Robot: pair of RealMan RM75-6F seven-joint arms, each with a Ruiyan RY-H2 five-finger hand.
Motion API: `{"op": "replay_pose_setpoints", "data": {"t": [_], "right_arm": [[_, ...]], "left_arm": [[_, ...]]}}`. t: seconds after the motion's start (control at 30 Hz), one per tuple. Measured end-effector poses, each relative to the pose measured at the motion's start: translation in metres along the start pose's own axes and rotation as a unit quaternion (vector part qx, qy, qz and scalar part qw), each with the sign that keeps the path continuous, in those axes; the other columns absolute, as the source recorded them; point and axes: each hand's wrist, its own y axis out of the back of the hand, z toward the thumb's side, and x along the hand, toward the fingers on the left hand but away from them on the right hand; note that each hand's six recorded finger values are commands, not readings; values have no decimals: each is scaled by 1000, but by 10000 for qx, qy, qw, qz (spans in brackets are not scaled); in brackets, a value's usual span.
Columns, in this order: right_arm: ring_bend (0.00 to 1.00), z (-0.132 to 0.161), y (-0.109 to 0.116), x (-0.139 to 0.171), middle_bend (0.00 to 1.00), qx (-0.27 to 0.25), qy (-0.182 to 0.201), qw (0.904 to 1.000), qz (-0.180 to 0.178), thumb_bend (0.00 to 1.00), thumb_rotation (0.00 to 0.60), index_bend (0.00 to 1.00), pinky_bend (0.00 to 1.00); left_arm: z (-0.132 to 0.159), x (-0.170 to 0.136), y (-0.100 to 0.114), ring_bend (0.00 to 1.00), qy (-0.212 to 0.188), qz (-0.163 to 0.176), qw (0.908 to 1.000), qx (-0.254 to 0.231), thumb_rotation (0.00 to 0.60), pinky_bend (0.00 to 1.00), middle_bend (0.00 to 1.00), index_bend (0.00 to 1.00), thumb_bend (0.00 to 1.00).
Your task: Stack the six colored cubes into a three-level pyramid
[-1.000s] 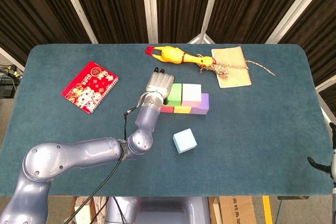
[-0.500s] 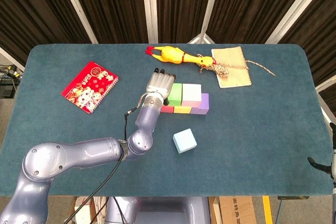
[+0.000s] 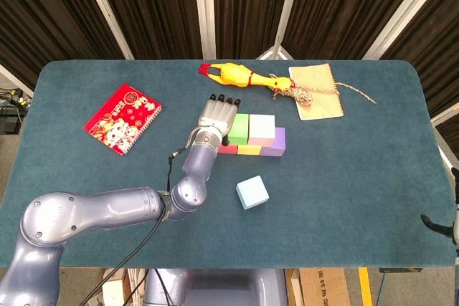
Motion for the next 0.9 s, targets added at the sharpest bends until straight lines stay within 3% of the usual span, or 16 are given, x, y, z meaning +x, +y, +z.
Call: {"op": "replay_pose_setpoints", "data": {"t": [0.2,0.47,0.67,0.9], "right_arm": [[0,-1,0,0,67,-2,-5,10000,-6,154,600,96,0],[0,11,-5,-2,67,-109,242,9996,80,155,600,108,0],[0,34,-4,-10,67,-150,679,9970,331,155,600,113,0],[0,73,4,-28,67,30,1153,9904,765,155,600,117,0]], "left_arm": [[-20,-14,19,19,-6,195,9997,-116,600,29,102,59,254],[-79,-44,38,19,165,410,9986,-303,600,29,118,105,255],[-127,-68,30,19,178,464,9979,-421,600,30,124,126,255],[-148,-81,8,20,59,322,9986,-418,600,30,124,144,254]]}}
